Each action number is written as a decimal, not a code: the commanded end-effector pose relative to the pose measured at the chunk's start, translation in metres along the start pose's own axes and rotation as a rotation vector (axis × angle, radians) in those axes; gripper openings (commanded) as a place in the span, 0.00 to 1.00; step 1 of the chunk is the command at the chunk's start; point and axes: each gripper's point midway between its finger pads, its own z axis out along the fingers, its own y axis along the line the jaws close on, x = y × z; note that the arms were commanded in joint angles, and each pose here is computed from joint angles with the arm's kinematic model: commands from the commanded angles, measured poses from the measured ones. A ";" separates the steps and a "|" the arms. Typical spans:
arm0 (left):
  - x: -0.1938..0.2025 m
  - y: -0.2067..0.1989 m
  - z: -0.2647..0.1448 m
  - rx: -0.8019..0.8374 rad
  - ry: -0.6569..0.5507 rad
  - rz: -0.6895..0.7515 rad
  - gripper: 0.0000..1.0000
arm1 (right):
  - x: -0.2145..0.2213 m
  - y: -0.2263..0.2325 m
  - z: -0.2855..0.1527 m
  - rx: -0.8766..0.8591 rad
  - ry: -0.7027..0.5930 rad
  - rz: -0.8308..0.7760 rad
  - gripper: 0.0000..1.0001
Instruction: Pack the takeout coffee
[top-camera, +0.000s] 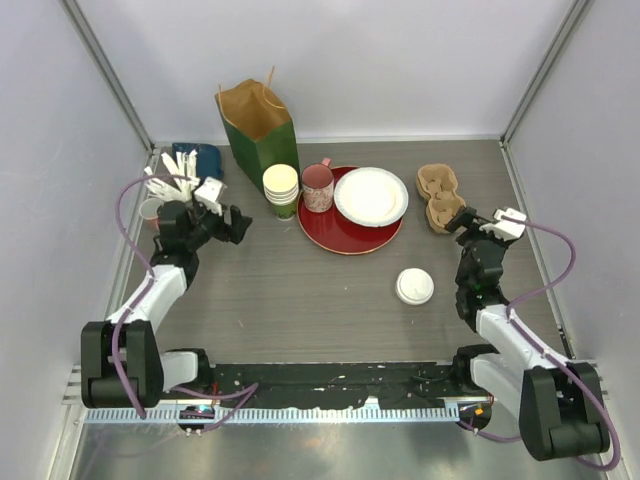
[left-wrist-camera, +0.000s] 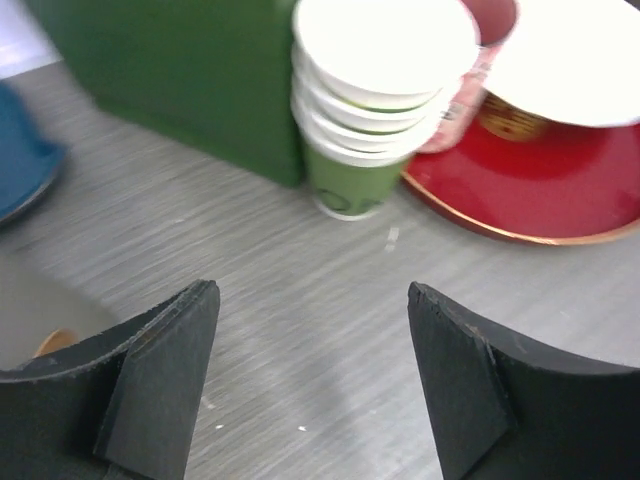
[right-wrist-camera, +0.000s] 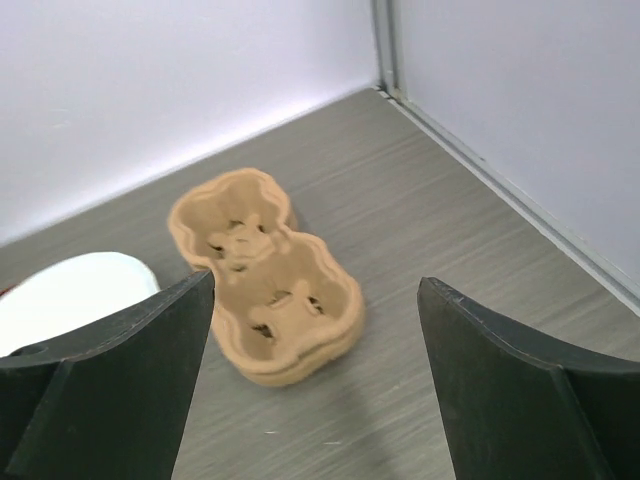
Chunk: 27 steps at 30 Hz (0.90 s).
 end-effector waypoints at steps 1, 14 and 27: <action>0.041 -0.085 -0.034 0.378 0.341 0.011 0.77 | -0.012 0.036 -0.002 -0.148 0.108 0.042 0.87; -0.095 -0.120 0.034 0.305 0.446 0.372 0.58 | -0.023 0.150 -0.051 -0.796 0.331 0.090 0.85; -0.085 -0.101 0.124 0.108 0.548 0.521 0.50 | -0.012 0.153 -0.053 -0.822 0.369 0.068 0.85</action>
